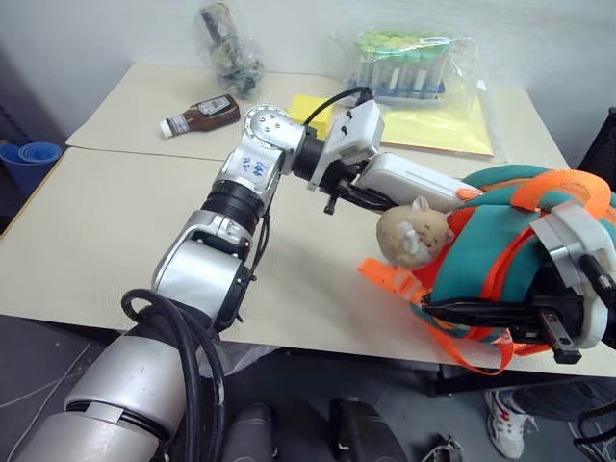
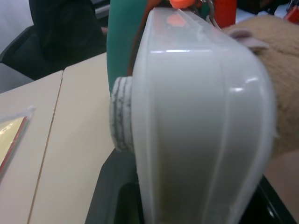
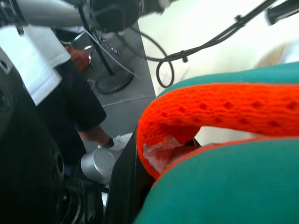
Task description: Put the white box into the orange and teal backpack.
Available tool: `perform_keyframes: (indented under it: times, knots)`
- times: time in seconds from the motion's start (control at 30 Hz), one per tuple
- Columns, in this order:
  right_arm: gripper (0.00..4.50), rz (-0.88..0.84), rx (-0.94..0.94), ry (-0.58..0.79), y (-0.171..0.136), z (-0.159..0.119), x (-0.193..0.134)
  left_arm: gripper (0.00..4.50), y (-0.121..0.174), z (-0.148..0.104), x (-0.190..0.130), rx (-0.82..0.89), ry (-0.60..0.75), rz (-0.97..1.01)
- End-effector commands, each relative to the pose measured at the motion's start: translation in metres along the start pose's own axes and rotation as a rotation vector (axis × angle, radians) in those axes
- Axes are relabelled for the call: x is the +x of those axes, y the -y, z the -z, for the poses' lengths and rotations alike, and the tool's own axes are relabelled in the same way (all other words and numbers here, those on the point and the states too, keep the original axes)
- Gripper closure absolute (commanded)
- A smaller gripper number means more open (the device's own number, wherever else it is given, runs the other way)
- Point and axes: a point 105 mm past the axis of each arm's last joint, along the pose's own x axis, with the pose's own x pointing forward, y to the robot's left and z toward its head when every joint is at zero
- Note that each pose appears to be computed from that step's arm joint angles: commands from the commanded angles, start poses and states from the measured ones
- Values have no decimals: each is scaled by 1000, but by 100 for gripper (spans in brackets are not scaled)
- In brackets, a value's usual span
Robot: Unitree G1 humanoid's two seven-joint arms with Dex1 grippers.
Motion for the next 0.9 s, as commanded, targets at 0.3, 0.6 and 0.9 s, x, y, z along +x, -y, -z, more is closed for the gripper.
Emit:
perform_keyframes:
  times: [0.3, 0.6, 0.9]
  knots:
    - [449, -24, -53, 4, -7, -3, 6, 326, 33, 9, 54, 106, -44, 226]
    - [449, 19, -57, 33, -4, -1, 11, 326, 42, -6, 101, 126, 1, 255]
    - [450, 90, -31, 76, 5, 4, 11, 52, 30, 4, 40, 43, -7, 214]
